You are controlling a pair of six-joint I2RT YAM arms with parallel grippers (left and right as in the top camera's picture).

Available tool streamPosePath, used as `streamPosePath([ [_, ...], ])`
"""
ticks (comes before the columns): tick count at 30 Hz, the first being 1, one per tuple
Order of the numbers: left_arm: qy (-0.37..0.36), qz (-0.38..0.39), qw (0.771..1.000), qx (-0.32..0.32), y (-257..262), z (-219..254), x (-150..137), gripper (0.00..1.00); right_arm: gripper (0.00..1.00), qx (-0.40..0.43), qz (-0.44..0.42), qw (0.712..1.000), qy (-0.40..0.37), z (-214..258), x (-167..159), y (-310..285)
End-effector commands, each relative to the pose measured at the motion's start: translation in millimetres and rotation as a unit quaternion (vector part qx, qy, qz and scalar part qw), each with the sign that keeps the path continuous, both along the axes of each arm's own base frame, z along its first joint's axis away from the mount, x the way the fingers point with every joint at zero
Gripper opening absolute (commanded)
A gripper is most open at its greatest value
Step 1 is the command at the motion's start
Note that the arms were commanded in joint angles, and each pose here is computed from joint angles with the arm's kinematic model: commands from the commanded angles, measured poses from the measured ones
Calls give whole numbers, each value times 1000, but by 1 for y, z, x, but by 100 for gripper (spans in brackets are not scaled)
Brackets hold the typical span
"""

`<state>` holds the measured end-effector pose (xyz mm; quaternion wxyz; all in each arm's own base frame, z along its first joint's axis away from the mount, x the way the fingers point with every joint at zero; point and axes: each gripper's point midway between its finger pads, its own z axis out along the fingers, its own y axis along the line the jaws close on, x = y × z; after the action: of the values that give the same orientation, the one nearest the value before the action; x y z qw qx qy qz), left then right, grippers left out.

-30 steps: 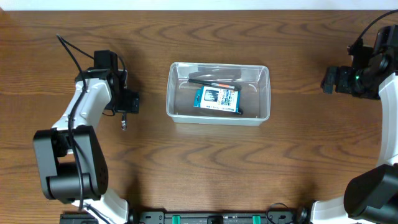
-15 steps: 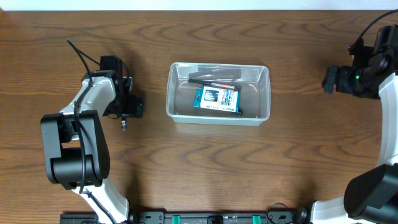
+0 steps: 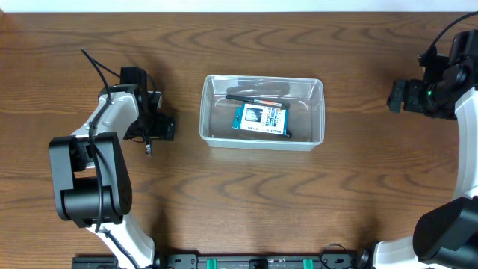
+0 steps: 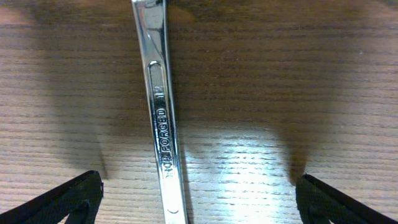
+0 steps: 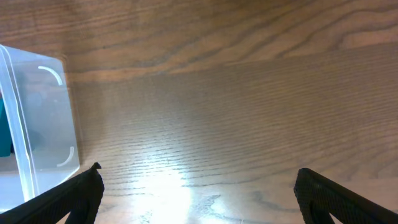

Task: Pack container
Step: 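Lower the left gripper onto the silver wrench and grasp it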

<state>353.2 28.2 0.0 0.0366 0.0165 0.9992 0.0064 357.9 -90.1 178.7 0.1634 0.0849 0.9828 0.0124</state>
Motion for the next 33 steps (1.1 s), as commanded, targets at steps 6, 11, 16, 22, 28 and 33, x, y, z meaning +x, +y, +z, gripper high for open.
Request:
streamPosePath([
  [6,20,2,1000,-13,-4,-13,-12,98,99,-3,-6,1000,4,-1,-2,-2],
  [11,22,2,1000,-13,-4,-18,-16,98,99,-3,-6,1000,4,-1,-2,-2],
  [16,23,2,1000,-13,-4,-19,-17,98,99,-3,-6,1000,4,-1,-2,-2],
  [22,22,2,1000,-13,-4,-19,-17,80,99,-3,-6,1000,4,-1,-2,-2],
  [28,20,2,1000,-13,-4,-19,-15,56,99,-3,-6,1000,4,-1,-2,-2],
  [33,17,2,1000,-12,-4,-19,-14,33,99,-3,-6,1000,4,-1,-2,-2],
])
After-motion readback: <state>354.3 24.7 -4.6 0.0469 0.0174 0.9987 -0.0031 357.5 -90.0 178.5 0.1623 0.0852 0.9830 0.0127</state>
